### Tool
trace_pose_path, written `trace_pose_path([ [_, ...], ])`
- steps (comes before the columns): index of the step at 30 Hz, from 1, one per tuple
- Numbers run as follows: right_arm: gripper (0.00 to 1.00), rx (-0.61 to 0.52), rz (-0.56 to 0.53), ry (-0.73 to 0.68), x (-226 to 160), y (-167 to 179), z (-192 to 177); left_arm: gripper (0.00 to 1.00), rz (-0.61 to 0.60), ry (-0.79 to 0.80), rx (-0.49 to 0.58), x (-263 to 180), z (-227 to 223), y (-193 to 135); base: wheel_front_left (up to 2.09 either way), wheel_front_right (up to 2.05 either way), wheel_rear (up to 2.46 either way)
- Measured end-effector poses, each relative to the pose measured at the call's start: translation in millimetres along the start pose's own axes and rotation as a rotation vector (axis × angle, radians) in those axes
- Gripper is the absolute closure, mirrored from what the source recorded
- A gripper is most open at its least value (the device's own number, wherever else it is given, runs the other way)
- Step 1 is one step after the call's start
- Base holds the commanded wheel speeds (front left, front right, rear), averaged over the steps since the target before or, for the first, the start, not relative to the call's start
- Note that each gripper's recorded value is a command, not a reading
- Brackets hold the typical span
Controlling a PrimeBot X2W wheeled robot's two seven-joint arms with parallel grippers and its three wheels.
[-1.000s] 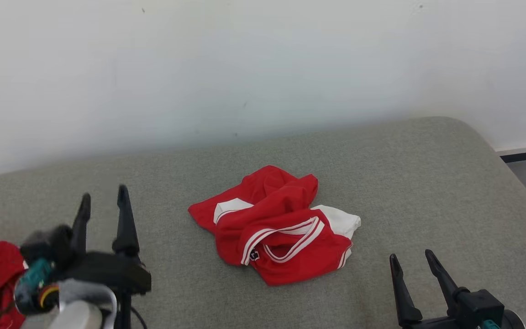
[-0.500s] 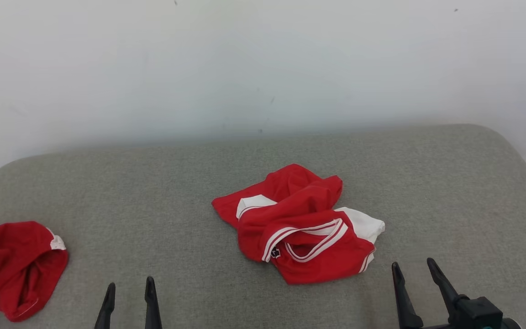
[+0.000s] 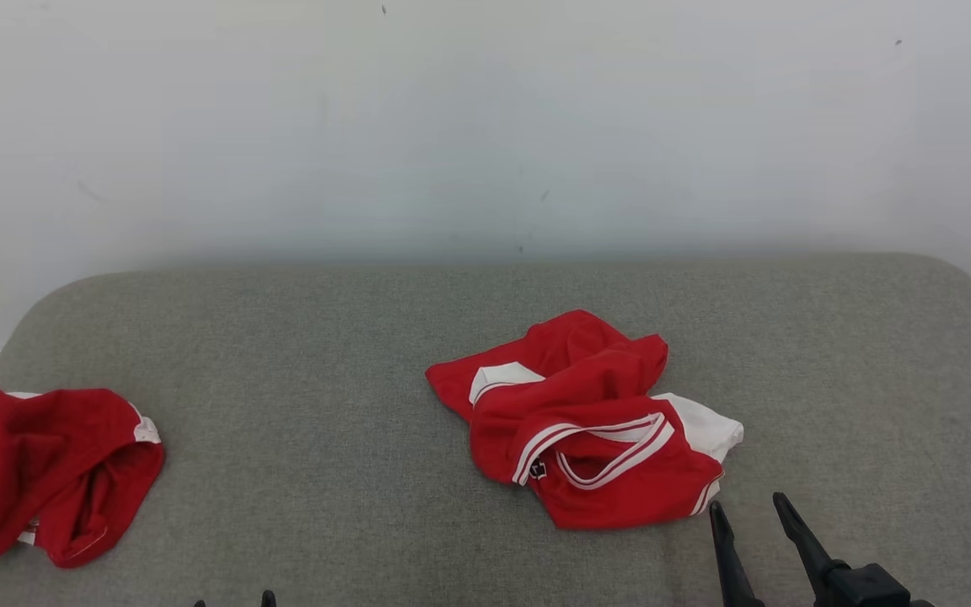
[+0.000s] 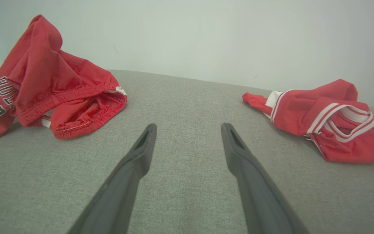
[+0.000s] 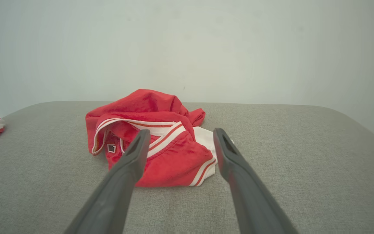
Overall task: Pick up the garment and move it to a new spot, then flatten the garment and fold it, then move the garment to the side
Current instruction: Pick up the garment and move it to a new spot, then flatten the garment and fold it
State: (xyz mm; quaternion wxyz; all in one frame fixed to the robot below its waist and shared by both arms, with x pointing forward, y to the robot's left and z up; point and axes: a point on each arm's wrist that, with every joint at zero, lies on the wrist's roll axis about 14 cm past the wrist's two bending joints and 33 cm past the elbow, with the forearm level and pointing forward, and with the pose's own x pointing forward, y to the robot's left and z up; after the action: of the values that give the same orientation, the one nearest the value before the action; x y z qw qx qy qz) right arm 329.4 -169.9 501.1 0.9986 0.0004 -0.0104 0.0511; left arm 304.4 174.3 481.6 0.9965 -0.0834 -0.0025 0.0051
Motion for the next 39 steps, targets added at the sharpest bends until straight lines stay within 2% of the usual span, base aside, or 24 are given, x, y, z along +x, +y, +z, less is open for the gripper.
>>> trace_pose_path([
  [12, 0.00, 0.002, -0.036, 0.012, -5, -11, -2, 0.00, -0.064, -0.017, 0.008, 17, 7, 0, 0.00, 0.00, 0.00],
  [39, 0.00, 0.021, -0.059, 0.020, -9, -16, -4, 0.00, -0.068, 0.017, 0.015, 20, -5, -4, 0.00, 0.00, 0.00],
])
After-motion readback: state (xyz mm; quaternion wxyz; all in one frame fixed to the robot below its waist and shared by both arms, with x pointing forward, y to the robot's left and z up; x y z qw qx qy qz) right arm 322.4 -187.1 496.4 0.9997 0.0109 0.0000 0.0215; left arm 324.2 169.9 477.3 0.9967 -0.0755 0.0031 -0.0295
